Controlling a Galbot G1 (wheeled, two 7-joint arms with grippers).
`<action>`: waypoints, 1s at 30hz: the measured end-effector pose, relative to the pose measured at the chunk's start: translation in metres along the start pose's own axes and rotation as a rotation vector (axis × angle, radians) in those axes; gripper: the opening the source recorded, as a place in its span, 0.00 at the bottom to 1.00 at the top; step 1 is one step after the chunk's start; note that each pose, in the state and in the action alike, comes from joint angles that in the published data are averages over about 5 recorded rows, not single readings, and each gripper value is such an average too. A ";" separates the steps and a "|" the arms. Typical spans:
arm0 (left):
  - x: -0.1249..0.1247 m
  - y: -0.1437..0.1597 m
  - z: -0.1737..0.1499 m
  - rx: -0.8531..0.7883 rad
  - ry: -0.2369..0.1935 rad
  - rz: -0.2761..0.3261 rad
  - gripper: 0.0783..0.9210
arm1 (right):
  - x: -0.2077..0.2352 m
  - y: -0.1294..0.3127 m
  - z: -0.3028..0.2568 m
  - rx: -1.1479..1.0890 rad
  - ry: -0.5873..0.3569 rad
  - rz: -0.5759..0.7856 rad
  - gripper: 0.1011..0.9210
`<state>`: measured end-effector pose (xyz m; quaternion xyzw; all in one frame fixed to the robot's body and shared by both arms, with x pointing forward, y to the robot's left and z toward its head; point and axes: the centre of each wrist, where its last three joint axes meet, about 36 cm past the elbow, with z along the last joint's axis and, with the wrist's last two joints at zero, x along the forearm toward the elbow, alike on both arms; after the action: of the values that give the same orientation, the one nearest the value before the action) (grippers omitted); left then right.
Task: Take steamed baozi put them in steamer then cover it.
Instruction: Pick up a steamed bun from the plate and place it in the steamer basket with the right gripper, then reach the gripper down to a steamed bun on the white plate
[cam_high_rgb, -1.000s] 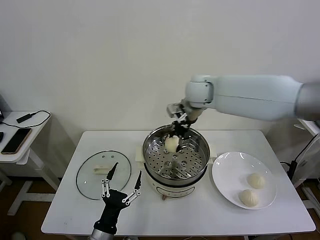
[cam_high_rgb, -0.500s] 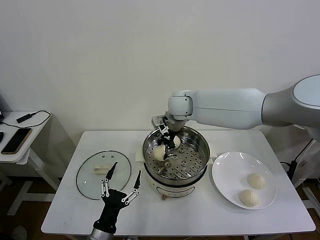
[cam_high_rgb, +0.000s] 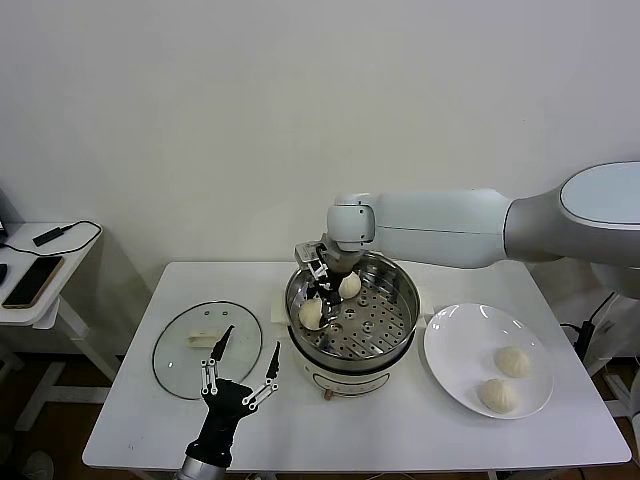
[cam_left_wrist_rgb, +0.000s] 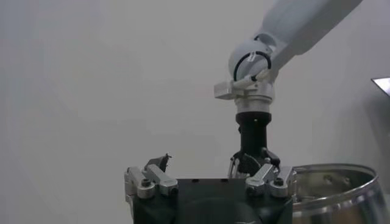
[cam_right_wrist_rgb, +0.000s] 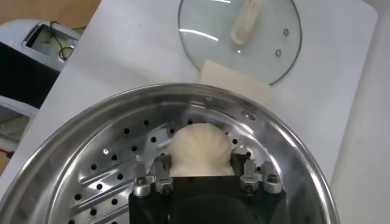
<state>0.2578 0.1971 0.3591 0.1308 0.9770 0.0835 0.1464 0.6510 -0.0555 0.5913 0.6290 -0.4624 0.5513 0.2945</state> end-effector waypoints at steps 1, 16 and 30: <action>0.000 0.000 0.000 0.000 0.000 -0.001 0.88 | 0.000 0.000 0.000 0.000 -0.001 0.001 0.84; 0.000 0.002 0.001 -0.010 0.000 -0.001 0.88 | 0.070 0.019 0.036 0.005 0.023 0.012 0.88; 0.000 -0.002 0.001 -0.010 -0.002 0.012 0.88 | 0.152 0.097 0.187 -0.143 0.139 -0.011 0.88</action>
<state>0.2577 0.1954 0.3583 0.1361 0.9756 0.0892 0.1476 0.6367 -0.2980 0.6837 0.5692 -0.4755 0.5576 0.3728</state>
